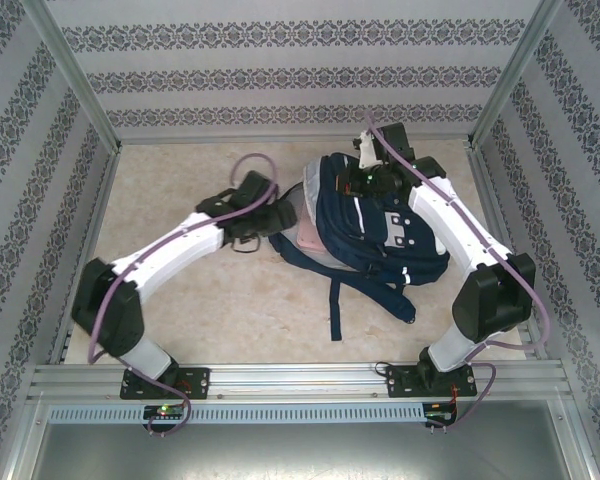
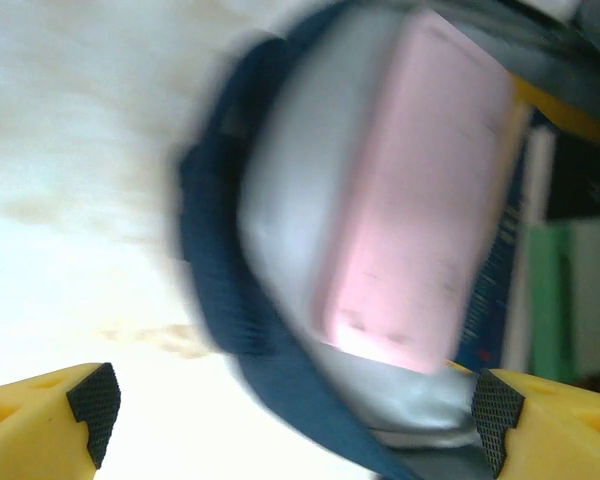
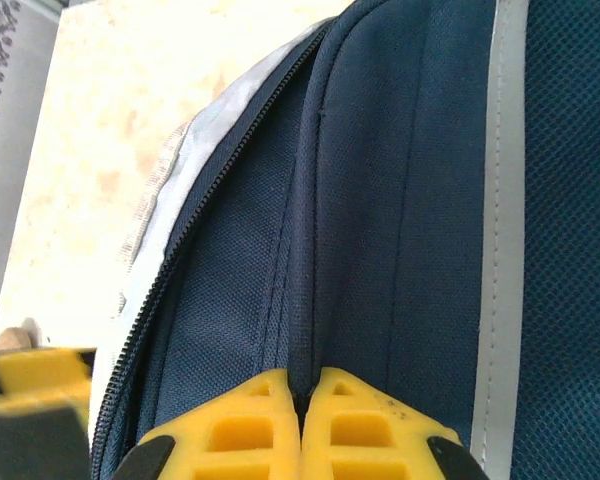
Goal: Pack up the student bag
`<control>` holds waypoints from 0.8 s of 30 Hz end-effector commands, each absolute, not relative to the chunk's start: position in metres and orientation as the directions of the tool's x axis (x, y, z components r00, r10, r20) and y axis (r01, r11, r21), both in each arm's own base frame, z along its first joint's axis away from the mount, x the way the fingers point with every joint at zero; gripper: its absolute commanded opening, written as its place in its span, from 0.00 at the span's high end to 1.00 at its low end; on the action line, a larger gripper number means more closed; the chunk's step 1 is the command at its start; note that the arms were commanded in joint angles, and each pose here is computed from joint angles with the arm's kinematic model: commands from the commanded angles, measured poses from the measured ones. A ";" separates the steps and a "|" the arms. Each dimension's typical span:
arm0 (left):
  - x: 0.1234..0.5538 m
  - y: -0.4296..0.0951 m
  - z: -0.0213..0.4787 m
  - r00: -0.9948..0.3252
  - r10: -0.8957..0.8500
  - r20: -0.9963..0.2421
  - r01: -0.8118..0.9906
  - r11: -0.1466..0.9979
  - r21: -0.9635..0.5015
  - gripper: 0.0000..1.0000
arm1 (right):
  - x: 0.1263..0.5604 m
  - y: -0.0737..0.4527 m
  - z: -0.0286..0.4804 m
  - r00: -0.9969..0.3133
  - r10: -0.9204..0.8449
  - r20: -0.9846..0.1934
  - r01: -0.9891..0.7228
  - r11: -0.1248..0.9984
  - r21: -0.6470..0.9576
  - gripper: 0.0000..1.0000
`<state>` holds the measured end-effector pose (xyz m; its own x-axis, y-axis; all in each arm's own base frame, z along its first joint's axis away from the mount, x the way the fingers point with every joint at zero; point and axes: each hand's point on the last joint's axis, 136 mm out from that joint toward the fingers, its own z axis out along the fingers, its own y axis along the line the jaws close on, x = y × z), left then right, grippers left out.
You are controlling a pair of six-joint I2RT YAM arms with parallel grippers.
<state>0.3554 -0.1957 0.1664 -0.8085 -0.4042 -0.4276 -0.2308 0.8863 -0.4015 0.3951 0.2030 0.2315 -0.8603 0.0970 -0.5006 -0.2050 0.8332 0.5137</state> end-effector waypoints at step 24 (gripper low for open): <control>0.208 0.158 0.103 -0.335 -0.850 -0.406 -0.939 0.337 0.068 0.00 | 0.370 0.290 0.166 -0.888 -0.121 -0.444 -0.358 0.788 0.501 0.91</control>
<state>0.2191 0.1420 0.1124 -0.3505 -0.8366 -0.4211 -0.9281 0.3705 0.0365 0.3747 0.2674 0.1564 -0.9070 -0.0868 -0.4120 -0.2911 0.8363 0.4646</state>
